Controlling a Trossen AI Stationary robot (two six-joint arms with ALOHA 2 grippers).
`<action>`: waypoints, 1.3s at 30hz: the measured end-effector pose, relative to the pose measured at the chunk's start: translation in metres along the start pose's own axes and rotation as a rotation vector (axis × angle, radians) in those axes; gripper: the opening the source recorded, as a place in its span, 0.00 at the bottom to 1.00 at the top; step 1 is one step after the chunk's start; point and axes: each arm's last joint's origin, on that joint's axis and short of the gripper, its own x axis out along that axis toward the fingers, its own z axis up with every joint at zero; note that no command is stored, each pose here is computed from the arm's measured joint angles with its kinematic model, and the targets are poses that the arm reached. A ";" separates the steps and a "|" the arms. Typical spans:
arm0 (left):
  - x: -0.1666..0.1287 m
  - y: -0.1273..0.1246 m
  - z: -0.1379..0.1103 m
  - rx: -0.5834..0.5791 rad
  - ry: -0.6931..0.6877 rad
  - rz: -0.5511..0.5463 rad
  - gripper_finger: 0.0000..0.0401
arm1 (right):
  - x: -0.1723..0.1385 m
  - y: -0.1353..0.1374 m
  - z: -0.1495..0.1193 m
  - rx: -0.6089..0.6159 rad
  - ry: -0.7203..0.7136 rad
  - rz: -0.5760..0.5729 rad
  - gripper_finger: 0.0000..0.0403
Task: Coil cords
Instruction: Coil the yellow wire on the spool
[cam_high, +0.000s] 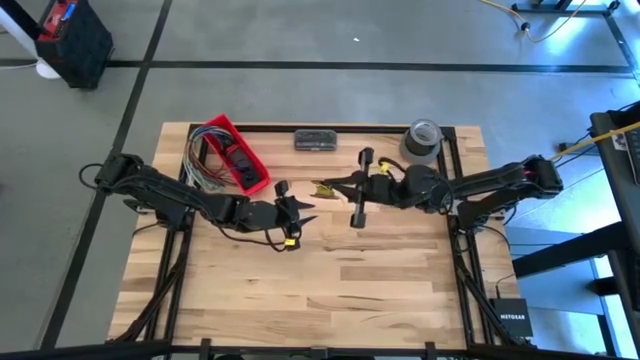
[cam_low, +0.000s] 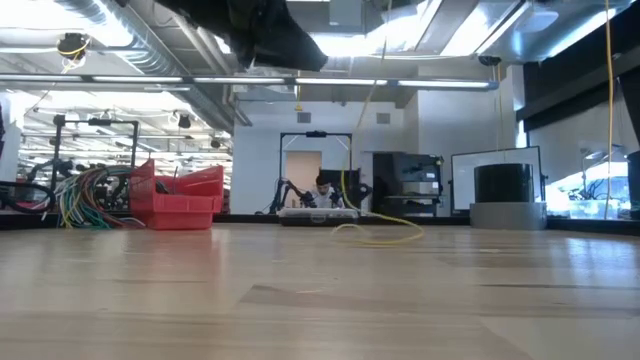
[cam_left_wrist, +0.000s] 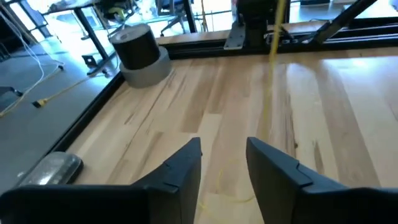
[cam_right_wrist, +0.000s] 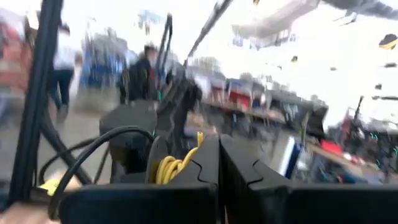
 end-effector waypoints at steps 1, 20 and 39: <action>0.000 0.000 0.001 0.005 -0.012 -0.003 0.31 | -0.005 -0.001 -0.008 0.011 -0.036 0.000 0.01; 0.055 -0.023 -0.017 -0.121 -0.212 -0.142 0.31 | -0.023 0.009 -0.027 0.027 -0.189 0.110 0.01; 0.085 -0.035 -0.025 -0.168 -0.222 -0.292 0.31 | -0.022 0.010 -0.029 0.028 -0.170 0.115 0.01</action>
